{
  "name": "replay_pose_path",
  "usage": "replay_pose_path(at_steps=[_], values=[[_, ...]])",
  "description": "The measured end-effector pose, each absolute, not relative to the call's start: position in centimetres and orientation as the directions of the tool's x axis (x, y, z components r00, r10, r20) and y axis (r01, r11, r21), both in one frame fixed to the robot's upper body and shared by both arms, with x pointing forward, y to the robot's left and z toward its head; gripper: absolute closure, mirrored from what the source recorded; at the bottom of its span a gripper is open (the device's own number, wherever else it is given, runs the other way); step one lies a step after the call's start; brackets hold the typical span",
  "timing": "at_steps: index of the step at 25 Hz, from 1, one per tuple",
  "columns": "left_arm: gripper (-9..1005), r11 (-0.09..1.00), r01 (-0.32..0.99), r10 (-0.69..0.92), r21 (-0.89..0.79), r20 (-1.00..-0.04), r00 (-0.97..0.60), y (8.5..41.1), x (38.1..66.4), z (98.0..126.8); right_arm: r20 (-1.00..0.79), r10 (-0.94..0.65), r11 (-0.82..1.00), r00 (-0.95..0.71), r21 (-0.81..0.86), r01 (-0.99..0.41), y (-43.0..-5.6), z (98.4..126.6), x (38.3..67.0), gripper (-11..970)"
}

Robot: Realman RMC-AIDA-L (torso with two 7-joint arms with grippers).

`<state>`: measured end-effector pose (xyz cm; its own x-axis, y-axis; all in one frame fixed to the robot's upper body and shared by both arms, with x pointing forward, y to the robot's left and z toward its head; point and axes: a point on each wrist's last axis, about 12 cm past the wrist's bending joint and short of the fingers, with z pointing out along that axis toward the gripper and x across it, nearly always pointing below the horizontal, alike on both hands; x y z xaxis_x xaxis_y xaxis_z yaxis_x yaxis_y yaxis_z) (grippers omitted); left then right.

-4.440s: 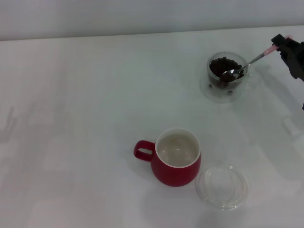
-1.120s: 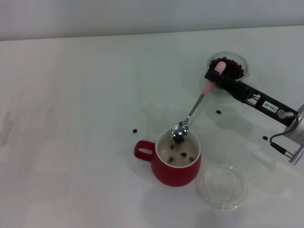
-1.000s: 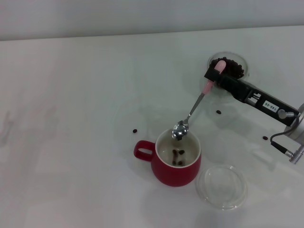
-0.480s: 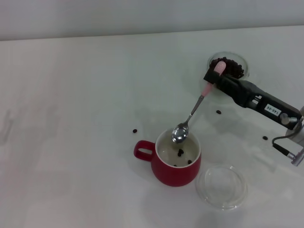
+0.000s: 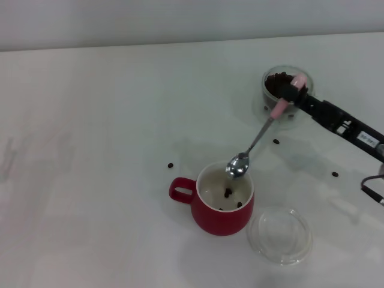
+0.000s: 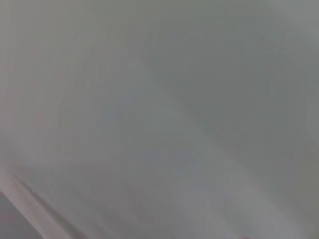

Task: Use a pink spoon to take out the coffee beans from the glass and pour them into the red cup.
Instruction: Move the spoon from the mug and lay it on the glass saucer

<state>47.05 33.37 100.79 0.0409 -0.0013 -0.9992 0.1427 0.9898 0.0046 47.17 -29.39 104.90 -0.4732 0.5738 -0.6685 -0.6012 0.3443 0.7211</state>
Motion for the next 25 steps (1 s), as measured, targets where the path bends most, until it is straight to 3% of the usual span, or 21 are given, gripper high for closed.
replay_pose_path(at_steps=[17,25], values=[[251,0.989,0.146,0.006,0.011,-0.999,0.037,33.5,47.2,100.8,-0.7,0.573,0.461,-0.426,0.706,-0.538,-34.5,104.3,42.6,811],[251,0.988,0.157,0.007,0.014,-0.999,0.043,33.3,47.6,101.0,-0.734,0.521,0.531,-0.434,0.678,-0.509,-34.4,103.0,41.5,811]])
